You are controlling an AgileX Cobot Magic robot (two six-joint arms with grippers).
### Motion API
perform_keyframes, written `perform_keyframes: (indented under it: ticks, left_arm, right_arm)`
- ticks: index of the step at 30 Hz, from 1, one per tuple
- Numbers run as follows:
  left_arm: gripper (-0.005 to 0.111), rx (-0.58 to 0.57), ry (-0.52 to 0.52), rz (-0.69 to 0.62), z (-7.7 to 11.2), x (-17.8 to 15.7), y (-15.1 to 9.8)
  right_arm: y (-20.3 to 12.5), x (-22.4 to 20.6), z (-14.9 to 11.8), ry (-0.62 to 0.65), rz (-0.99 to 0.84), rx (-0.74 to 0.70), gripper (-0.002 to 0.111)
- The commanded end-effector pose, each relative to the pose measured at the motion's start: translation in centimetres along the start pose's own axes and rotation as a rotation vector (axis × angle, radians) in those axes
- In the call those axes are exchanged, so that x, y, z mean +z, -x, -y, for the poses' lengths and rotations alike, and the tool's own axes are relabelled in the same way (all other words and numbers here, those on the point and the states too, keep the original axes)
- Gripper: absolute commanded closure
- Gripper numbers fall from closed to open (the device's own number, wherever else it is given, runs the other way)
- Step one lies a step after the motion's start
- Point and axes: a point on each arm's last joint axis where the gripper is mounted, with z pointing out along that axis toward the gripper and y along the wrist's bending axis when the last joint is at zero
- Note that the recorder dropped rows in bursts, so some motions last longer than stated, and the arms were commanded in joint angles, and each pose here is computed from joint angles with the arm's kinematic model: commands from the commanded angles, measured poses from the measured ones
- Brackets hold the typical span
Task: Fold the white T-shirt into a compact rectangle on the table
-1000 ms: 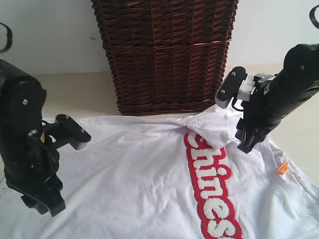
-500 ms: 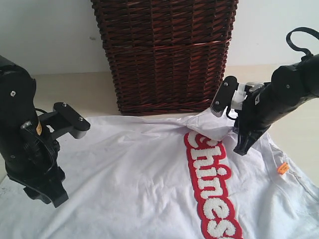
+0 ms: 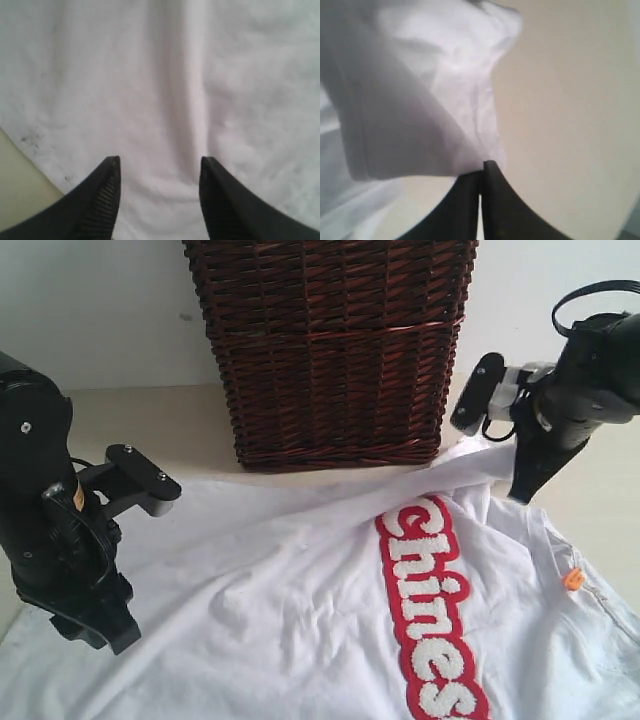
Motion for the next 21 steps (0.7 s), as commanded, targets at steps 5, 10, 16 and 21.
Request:
perform_keyframes:
  ticks: [5, 10, 16, 21]
  left_arm:
    - [0.058, -0.025, -0.020, 0.020, 0.3, -0.3, 0.1]
    - [0.058, -0.039, -0.038, 0.023, 0.5, -0.3, 0.2]
    - [0.058, -0.052, -0.056, 0.027, 0.6, -0.3, 0.2]
    - [0.058, -0.015, -0.067, 0.058, 0.8, 0.0, 0.5]
  right_arm:
    - [0.7, -0.5, 2.9, -0.227, 0.131, 0.037, 0.108]
    - [2.5, -0.7, 2.5, -0.168, 0.298, -0.069, 0.099]
    - [2.0, -1.3, 5.0, -0.317, 0.186, 0.088, 0.055]
    - [1.1, -2.4, 5.5, -0.245, 0.109, 0.453, 0.065]
